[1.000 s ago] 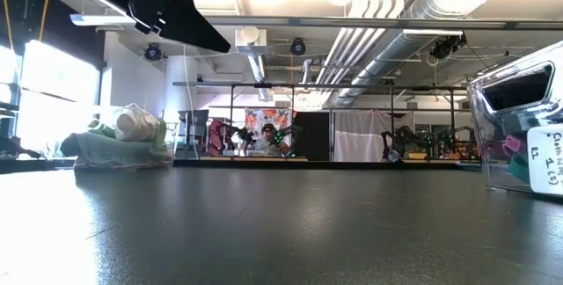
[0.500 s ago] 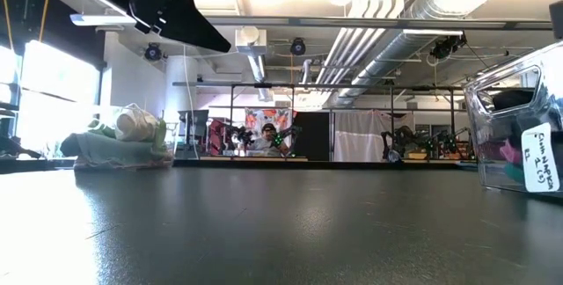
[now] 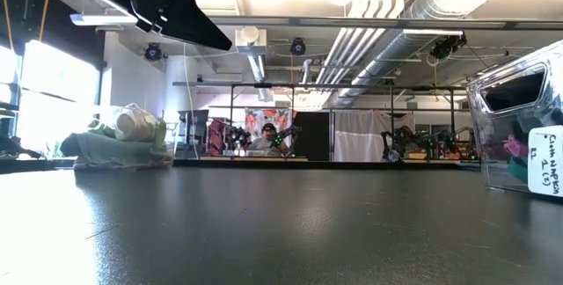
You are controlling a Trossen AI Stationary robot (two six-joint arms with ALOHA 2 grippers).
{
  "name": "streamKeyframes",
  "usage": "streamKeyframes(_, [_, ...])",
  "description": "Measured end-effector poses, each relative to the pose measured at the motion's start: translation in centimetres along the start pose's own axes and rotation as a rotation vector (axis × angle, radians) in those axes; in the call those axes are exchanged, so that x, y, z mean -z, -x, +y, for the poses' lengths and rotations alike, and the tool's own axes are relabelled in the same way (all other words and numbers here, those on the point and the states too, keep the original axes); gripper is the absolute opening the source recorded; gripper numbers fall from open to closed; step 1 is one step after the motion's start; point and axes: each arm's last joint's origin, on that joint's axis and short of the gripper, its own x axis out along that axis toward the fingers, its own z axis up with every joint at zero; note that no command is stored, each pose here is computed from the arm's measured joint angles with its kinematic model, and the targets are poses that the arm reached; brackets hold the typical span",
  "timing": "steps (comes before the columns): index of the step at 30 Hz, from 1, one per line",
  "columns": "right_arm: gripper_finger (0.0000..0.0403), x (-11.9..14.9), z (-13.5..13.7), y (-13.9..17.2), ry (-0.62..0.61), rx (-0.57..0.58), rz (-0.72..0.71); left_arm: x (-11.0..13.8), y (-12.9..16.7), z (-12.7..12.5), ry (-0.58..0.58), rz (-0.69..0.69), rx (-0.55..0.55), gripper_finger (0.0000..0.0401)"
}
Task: Sort towels by color in basket
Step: Put the green towel into the bottom transparent bin
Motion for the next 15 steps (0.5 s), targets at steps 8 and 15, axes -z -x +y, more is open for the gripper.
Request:
streamKeyframes(8, [0.0153,-0.1,-0.2,2.0,-0.026,0.021,-0.250,0.0,0.0,-0.1,0.000,0.004,0.022,0.0115])
streamKeyframes(15, [0.0153,1.2,-1.5,-1.3,-0.155,-0.026,-0.358,0.0,0.0,-0.1,0.000,0.004,0.026,0.0115])
